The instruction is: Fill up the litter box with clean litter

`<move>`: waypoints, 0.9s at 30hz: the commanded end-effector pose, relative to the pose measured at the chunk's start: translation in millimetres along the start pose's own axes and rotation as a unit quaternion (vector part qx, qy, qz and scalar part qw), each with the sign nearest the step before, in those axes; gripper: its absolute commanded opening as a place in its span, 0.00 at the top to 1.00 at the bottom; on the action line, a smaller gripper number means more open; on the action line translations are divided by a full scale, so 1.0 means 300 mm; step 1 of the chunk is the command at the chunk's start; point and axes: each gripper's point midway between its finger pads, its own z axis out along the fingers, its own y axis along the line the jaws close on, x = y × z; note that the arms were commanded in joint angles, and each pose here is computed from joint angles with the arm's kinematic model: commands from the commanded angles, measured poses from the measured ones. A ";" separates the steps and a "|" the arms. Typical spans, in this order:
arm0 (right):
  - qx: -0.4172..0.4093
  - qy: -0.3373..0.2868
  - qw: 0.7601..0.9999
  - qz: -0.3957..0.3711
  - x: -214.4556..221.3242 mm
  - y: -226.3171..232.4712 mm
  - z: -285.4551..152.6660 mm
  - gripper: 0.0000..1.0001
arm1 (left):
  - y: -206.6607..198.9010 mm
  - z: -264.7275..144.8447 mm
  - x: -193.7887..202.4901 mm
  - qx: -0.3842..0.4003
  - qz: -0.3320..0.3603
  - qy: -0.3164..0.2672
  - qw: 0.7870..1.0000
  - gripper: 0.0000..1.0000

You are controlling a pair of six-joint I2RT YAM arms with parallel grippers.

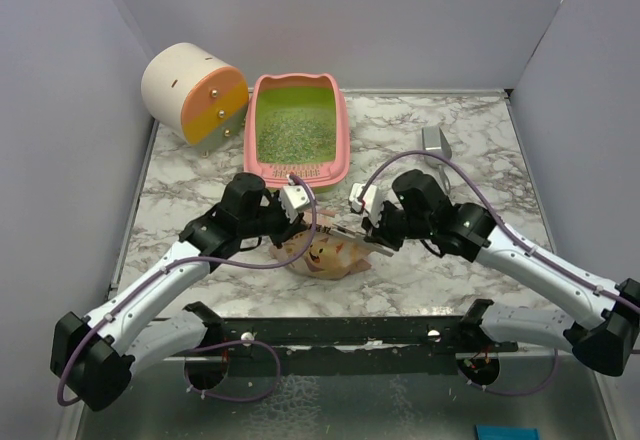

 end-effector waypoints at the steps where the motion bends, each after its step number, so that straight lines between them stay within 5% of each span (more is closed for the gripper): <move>1: -0.001 -0.017 1.000 -0.021 -0.071 -0.018 0.015 0.99 | -0.029 -0.024 -0.056 0.020 0.033 -0.039 0.999 0.95; 18: -0.080 -0.094 0.991 -0.043 -0.177 0.048 0.099 0.99 | -0.078 -0.060 -0.090 0.042 0.058 -0.084 0.994 1.00; 27: -0.094 -0.067 0.993 -0.030 -0.118 0.056 0.180 0.99 | -0.082 -0.067 -0.116 0.044 0.061 -0.098 0.992 1.00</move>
